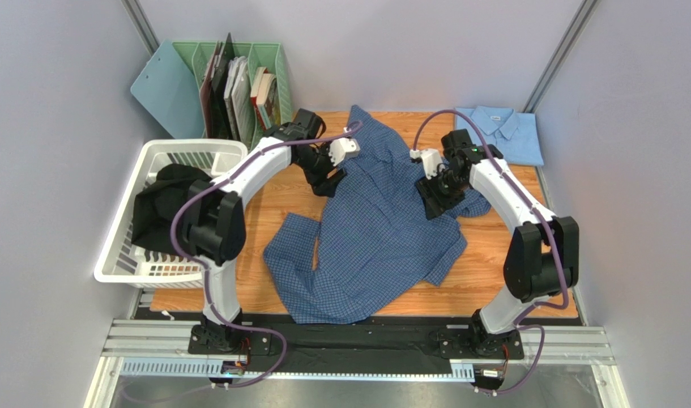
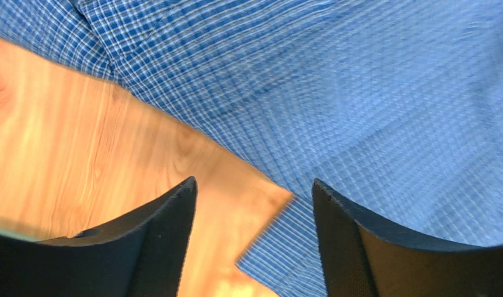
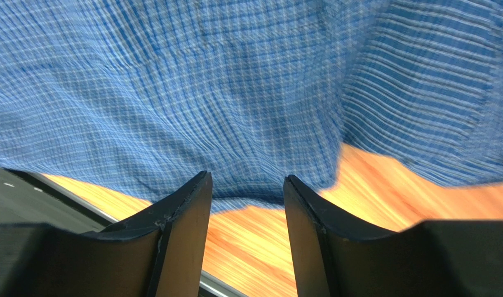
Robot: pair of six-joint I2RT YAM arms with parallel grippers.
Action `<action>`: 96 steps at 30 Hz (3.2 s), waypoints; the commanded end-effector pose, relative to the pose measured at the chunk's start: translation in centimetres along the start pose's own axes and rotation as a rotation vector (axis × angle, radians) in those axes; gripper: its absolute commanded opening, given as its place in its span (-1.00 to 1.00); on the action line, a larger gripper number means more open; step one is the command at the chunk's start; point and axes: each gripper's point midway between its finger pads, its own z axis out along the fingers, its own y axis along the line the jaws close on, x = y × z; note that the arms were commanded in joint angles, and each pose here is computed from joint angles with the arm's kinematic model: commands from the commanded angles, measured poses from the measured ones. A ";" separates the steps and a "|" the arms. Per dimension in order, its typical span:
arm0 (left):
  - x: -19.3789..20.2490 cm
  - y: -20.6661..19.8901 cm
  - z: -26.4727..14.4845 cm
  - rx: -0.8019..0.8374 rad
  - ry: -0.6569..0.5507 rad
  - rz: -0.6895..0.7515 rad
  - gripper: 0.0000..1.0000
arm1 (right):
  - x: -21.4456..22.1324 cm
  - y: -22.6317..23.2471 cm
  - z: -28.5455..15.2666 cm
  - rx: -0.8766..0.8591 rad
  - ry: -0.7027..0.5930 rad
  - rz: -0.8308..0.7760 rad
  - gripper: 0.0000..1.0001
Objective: Fold and stack the long sleeve shirts
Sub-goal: Flatten the shirt out
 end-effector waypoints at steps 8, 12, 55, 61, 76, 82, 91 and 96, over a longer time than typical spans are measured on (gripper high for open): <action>4.8 0.6 7.7 0.026 0.242 -0.044 -0.13 | 2.3 0.6 7.0 -0.013 0.147 0.151 -0.07; 8.7 -4.6 6.4 0.077 0.362 -0.045 -1.00 | 4.6 -0.4 7.0 0.045 0.199 0.108 -0.10; 5.6 -5.4 -5.8 0.120 0.056 -0.302 0.63 | -4.0 -17.8 7.7 0.125 -0.033 0.338 -0.05; 5.7 -5.2 -6.1 0.098 0.060 -0.298 0.63 | -4.9 -17.2 10.3 0.122 -0.015 0.319 -0.05; 4.8 -2.4 -8.1 -0.017 -0.019 -0.356 0.62 | -23.5 -13.3 -14.3 0.269 -0.805 -0.067 -1.00; 4.6 -1.8 -9.5 -0.062 -0.067 -0.359 0.62 | -19.1 0.1 -17.7 0.061 -0.768 -0.372 -1.00; 7.6 -2.2 -10.1 -0.103 -0.086 -0.364 0.64 | 0.3 7.8 -7.3 -0.004 -0.437 -0.625 -1.00; 8.1 -0.3 -8.5 -0.099 -0.055 -0.375 0.62 | 2.6 5.0 -2.6 0.045 -0.279 -0.455 -1.00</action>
